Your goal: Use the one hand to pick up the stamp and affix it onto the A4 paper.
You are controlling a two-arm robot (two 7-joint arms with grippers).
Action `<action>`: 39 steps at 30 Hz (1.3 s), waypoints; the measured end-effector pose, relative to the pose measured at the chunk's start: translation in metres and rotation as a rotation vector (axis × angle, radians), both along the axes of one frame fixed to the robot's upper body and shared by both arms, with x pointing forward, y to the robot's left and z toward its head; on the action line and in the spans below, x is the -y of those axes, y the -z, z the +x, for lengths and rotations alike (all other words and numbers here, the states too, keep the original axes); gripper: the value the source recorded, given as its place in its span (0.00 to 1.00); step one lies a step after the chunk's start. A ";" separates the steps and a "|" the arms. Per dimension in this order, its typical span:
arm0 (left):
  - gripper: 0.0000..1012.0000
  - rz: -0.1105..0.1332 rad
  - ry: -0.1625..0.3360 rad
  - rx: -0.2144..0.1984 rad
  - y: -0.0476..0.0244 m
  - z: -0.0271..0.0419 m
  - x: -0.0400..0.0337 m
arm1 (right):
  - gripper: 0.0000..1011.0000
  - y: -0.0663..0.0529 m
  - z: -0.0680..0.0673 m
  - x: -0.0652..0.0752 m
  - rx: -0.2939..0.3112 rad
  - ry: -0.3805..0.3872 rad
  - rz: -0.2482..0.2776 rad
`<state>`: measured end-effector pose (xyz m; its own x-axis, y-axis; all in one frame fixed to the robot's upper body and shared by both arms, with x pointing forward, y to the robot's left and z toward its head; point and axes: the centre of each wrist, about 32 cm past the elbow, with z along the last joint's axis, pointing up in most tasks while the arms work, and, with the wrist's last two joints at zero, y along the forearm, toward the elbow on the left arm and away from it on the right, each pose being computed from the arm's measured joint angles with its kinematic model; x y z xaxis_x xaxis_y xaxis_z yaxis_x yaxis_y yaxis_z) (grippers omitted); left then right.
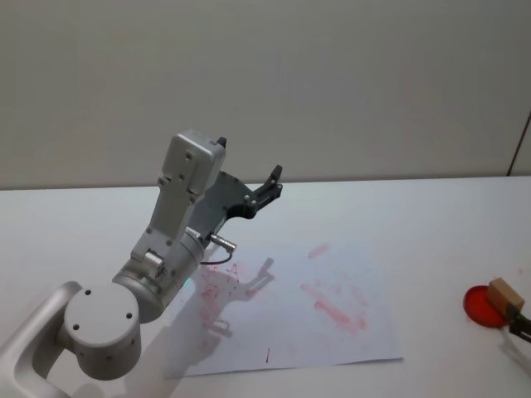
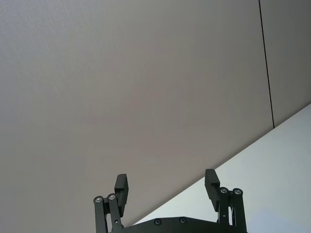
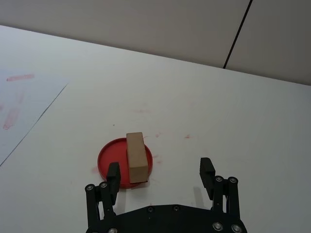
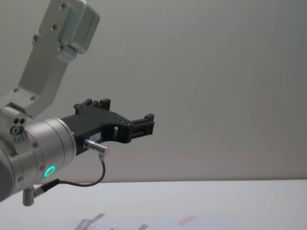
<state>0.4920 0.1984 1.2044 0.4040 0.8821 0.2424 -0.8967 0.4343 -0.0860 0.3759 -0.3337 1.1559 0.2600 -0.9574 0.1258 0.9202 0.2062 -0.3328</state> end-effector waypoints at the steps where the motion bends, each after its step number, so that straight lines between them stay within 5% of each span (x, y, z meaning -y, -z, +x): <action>1: 0.99 0.000 0.000 0.000 0.0000 0.0000 0.0000 | 0.99 0.001 0.001 0.000 -0.002 -0.001 -0.001; 15: 0.99 0.000 0.000 0.000 0.0000 0.0000 0.0000 | 0.98 0.007 0.016 -0.006 -0.014 -0.043 -0.013; 39: 0.99 0.000 0.000 0.000 0.0000 0.0000 0.0000 | 0.31 0.010 0.023 -0.010 -0.017 -0.065 -0.018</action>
<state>0.4920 0.1984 1.2044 0.4040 0.8821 0.2425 -0.8967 0.4343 -0.0860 0.3992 -0.3239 1.1462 0.3240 -0.9360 0.1377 0.8991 0.2593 -0.3527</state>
